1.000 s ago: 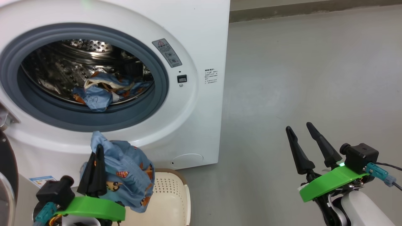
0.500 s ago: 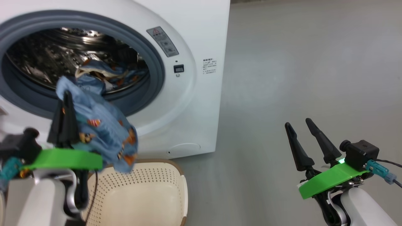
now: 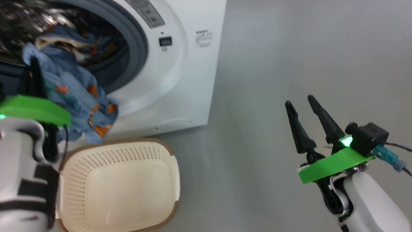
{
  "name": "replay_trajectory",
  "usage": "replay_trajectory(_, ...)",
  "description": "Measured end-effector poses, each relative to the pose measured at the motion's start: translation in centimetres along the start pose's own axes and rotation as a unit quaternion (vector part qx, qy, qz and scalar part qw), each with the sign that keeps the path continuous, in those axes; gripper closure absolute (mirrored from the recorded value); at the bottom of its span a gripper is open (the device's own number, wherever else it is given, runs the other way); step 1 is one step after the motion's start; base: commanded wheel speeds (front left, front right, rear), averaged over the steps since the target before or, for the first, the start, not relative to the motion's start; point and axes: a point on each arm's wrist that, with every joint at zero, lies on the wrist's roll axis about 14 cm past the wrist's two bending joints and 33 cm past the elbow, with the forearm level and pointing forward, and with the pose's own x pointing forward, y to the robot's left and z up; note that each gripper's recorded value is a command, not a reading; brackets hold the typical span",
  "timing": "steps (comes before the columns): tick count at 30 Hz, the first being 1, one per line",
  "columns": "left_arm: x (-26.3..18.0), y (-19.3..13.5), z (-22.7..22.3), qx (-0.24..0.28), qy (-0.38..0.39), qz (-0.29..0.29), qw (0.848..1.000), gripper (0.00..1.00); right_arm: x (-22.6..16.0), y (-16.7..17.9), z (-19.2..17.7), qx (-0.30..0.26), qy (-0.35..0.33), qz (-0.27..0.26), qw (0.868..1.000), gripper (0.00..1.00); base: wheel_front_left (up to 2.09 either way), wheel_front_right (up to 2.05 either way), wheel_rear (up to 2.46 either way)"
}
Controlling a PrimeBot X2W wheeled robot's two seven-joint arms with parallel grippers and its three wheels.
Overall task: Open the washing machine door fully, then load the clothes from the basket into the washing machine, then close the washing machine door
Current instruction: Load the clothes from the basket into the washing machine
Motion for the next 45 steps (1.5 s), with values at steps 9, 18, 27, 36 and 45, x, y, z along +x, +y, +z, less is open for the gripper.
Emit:
replay_trajectory(9, 6.0, 2.1, -3.9, 0.007, 0.046, 0.023, 0.999, 1.0, 1.1, -2.1, -2.7, -0.001, 0.027, -0.029, 0.999, 0.0, 0.0, 0.0, 0.0)
replay_trajectory(18, 11.7, 1.5, -5.6, 0.023, 0.047, 0.012, 0.999, 1.0, 0.7, -4.9, -4.5, -0.005, 0.047, -0.075, 0.996, 0.0, 0.0, 0.0, 0.0)
replay_trajectory(27, 16.6, -0.7, -1.1, 0.03, -0.056, -0.006, 0.998, 1.0, -0.5, -7.1, -5.7, -0.009, 0.065, -0.116, 0.991, 0.0, 0.0, 0.0, 0.0)
replay_trajectory(36, 15.6, -0.3, -6.6, 0.023, 0.024, 0.017, 0.999, 0.0, -0.7, -7.2, -5.8, -0.01, 0.068, -0.119, 0.991, 0.0, 0.0, 0.0, 0.0)
replay_trajectory(45, 14.0, 0.7, -6.9, 0.028, 0.053, 0.023, 0.998, 0.0, 0.6, -5.8, -5.3, -0.004, 0.057, -0.095, 0.994, 0.0, 0.0, 0.0, 0.0)
